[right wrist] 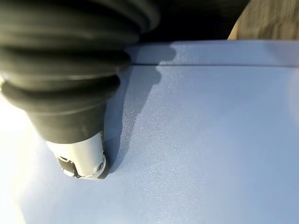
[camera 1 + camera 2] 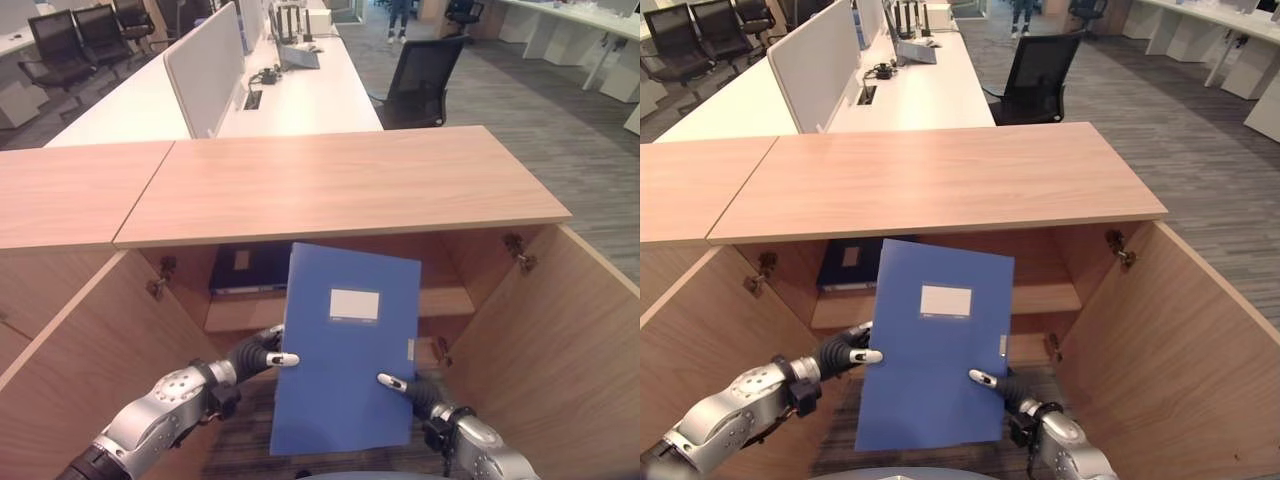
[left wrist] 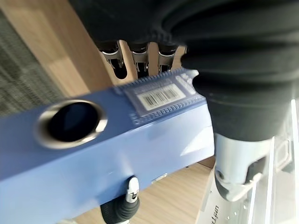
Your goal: Put the empty folder in the office cabinet
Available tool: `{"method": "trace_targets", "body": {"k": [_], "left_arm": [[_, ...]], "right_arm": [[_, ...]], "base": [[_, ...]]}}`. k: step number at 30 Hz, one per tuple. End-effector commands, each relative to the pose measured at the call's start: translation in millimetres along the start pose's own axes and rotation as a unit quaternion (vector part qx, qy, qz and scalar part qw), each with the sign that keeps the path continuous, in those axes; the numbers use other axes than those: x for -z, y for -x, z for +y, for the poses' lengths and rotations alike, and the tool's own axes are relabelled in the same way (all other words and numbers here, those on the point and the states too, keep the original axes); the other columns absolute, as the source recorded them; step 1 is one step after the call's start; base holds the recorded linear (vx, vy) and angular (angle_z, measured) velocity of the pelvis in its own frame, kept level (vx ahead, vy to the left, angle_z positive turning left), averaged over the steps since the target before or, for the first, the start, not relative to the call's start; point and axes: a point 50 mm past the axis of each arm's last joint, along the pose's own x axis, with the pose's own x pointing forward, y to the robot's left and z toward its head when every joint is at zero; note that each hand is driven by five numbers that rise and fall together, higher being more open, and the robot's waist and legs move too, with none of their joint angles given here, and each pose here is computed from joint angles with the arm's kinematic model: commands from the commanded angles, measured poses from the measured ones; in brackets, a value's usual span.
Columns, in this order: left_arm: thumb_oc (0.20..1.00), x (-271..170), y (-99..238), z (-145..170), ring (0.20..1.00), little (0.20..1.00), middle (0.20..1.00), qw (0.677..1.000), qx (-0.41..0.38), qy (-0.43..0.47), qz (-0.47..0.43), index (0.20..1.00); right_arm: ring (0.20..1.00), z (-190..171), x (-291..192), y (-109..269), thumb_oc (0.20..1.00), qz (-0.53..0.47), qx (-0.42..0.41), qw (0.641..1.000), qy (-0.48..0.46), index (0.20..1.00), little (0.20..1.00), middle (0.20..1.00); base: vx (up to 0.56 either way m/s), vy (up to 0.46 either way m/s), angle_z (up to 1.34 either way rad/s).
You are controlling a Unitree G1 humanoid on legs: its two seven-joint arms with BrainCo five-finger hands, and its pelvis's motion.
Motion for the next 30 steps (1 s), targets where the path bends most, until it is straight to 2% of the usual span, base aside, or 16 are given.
{"method": "trace_targets", "body": {"k": [1,8,12,15,21,26,30], "left_arm": [[1.0,-17.6,-1.7,-0.7,1.0,1.0,1.0,0.998,0.009,-0.033,-0.045,1.0],[1.0,14.8,4.5,17.1,1.0,1.0,1.0,0.996,-0.084,-0.021,-0.005,1.0],[1.0,35.9,0.7,28.3,1.0,1.0,1.0,0.989,-0.147,-0.011,0.021,1.0],[1.0,53.5,-5.0,25.8,1.0,1.0,1.0,0.983,-0.177,0.047,0.025,1.0],[1.0,68.2,-20.4,18.4,1.0,1.0,1.0,0.974,-0.189,0.124,0.031,1.0],[1.0,83.7,-19.9,15.4,1.0,1.0,1.0,0.966,-0.198,0.156,0.055,1.0],[1.0,111.3,-10.5,10.2,1.0,1.0,1.0,0.942,-0.242,0.219,0.078,1.0]], "right_arm": [[0.2,2.7,-15.0,-9.6,0.2,-0.028,0.011,0.999,-0.018,0.2,0.2,0.2],[0.2,-5.0,-11.9,-8.1,0.2,-0.024,0.033,0.998,-0.051,0.2,0.2,0.2],[0.2,-9.9,-18.2,-11.2,0.2,-0.008,0.041,0.999,-0.004,0.2,0.2,0.2],[0.2,-10.3,-22.1,-15.1,0.2,0.0,0.048,0.999,0.016,0.2,0.2,0.2],[0.2,-5.9,-38.1,-24.0,0.2,-0.017,0.047,0.998,0.03,0.2,0.2,0.2],[0.2,-4.0,-44.0,-24.6,0.2,-0.028,0.05,0.998,0.021,0.2,0.2,0.2],[0.2,-4.6,-53.3,-22.7,0.2,-0.056,0.061,0.997,0.006,0.2,0.2,0.2]], "base": [[-0.01,-0.037,-0.01],[-0.01,-0.055,0.01],[-0.03,-0.142,0.06],[0.01,-0.187,0.17],[-0.07,-0.112,0.14],[0.04,0.027,0.23],[0.19,0.158,0.05]]}}
